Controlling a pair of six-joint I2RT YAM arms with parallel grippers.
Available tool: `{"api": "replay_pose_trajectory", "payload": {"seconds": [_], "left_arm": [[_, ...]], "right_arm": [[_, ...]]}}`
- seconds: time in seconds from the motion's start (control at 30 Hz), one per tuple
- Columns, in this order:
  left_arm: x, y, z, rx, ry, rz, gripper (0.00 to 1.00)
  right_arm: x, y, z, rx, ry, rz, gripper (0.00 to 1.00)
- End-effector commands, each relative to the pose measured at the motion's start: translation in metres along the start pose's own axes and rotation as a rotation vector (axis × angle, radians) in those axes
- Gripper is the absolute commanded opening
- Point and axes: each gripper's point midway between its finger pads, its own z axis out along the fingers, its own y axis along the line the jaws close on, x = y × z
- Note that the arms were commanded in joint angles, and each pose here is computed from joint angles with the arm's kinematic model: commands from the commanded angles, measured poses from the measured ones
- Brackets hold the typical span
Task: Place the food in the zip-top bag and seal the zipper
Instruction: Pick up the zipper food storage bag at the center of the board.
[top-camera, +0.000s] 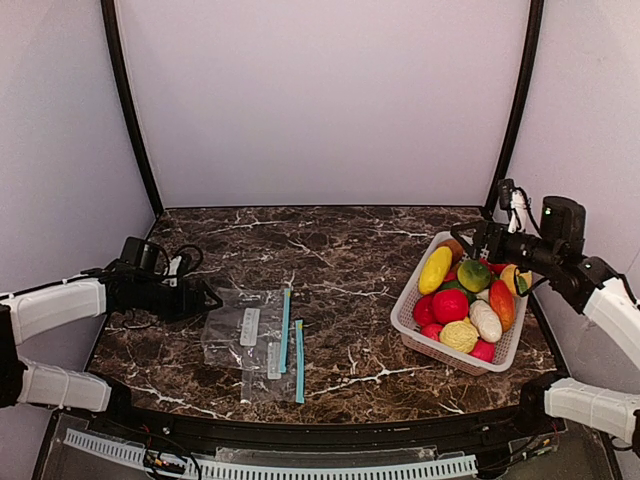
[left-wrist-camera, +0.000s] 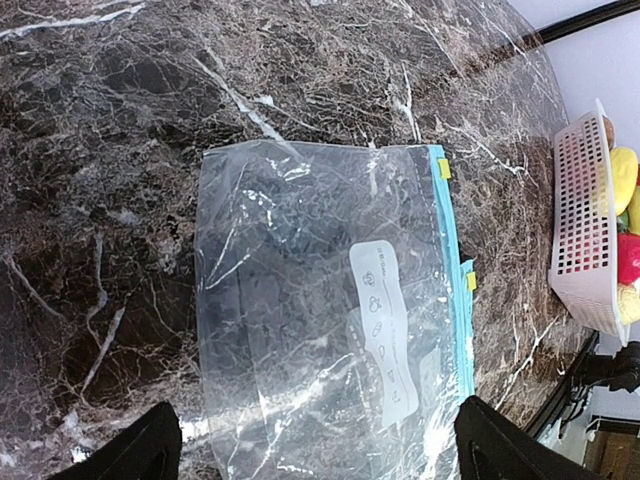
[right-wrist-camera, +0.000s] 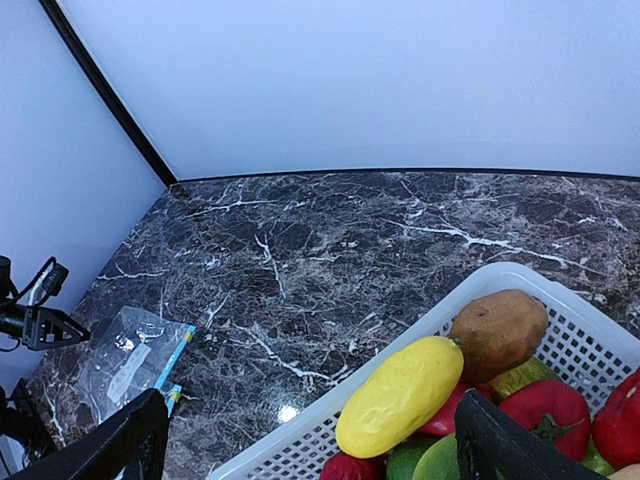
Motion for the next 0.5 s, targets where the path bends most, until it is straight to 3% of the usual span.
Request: {"api": "replay_pose_trajectory", "payload": {"seconds": [0.0,0.47], "left_arm": [[0.01,-0.003,0.005,0.042,0.026,-0.015,0.94],[0.034,0.007,0.027,0.003,0.156,-0.043,0.82]], "right_arm": [[0.009,0.009,-0.007,-0.041,-0.001,0.054,0.97],[0.02,0.004,-0.009,-0.016,0.027,0.059,0.97]]}}
